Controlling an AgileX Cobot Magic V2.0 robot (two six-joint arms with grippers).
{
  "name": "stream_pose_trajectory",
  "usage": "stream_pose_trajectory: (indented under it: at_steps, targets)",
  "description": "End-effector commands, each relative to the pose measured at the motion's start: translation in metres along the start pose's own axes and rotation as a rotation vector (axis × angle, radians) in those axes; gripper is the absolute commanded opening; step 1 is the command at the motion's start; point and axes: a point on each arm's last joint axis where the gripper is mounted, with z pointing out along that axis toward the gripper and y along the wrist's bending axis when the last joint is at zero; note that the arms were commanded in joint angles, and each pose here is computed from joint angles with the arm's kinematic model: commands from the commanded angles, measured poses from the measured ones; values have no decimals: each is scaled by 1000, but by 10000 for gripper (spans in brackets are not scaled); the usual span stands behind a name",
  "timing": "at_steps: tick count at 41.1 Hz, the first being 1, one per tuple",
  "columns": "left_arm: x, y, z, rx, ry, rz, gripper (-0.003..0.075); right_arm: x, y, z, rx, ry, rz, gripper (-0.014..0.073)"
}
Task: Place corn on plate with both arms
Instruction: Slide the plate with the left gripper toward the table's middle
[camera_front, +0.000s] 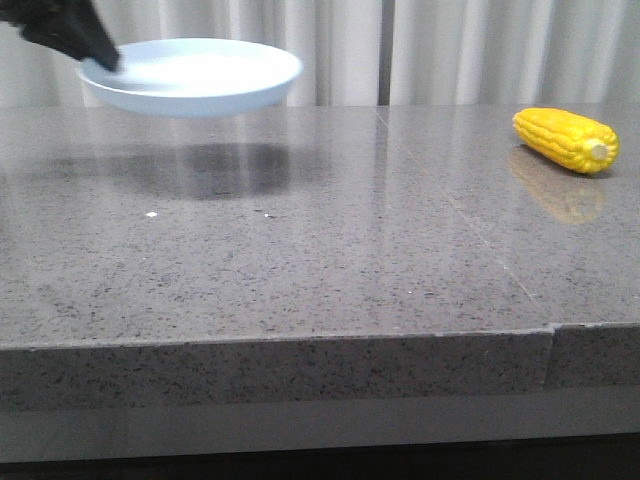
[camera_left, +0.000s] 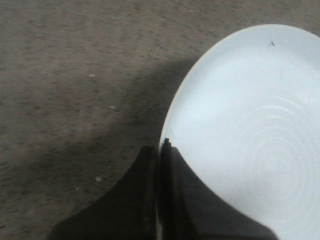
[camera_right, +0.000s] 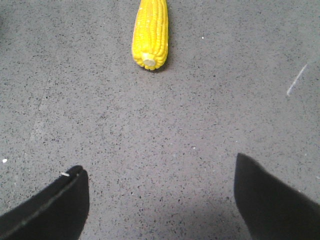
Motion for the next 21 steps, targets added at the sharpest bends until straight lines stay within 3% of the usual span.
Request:
stream_pose_trajectory:
  at_steps: [1,10,21]
  targets:
    - [-12,-35,-9,57,-92,37,-20,-15,1,-6,-6,-95,-6,615]
    - [-1,-59,29,99,-26,76,-20,-15,1,-6,-6,-95,-6,615]
    - [5,-54,47,60,22,115,13,-15,1,-6,-6,-95,-6,615]
